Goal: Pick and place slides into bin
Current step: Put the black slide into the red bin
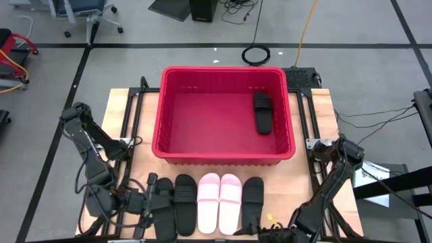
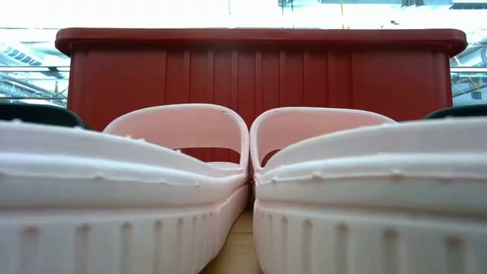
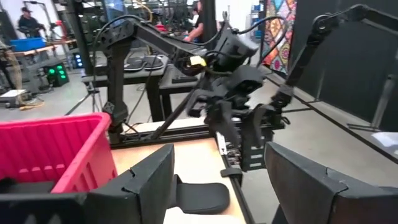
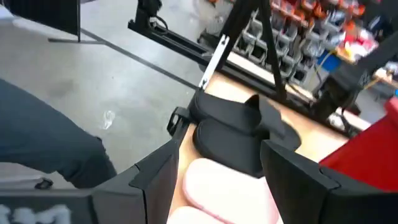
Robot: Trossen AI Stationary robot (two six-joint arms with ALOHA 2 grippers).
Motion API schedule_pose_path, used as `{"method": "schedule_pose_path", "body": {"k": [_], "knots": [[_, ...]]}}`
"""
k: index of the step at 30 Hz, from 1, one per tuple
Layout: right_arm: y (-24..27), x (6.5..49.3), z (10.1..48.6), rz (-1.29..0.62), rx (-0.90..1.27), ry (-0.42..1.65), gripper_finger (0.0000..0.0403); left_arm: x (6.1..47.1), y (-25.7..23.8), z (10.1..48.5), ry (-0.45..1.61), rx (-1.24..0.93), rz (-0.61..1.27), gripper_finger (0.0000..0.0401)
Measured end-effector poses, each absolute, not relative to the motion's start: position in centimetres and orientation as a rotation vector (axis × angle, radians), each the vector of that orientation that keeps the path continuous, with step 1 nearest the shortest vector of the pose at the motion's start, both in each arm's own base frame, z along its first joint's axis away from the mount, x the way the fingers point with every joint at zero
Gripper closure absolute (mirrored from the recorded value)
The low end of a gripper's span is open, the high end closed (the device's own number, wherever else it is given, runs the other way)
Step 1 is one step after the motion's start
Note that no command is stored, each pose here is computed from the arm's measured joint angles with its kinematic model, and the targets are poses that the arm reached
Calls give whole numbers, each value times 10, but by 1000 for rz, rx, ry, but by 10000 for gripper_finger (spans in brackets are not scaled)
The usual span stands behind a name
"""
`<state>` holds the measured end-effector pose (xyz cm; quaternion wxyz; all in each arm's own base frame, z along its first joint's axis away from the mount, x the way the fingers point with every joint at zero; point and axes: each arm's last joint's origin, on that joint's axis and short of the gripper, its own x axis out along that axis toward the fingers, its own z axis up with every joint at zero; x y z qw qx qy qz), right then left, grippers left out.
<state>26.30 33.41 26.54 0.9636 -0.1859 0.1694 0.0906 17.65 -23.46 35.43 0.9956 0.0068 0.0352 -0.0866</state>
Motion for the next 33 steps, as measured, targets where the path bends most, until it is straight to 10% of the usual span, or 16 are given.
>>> {"method": "schedule_pose_path", "body": {"k": [33], "knots": [[263, 266, 190, -241, -216, 1069, 186, 168, -242, 351, 80, 29, -188, 151]]}}
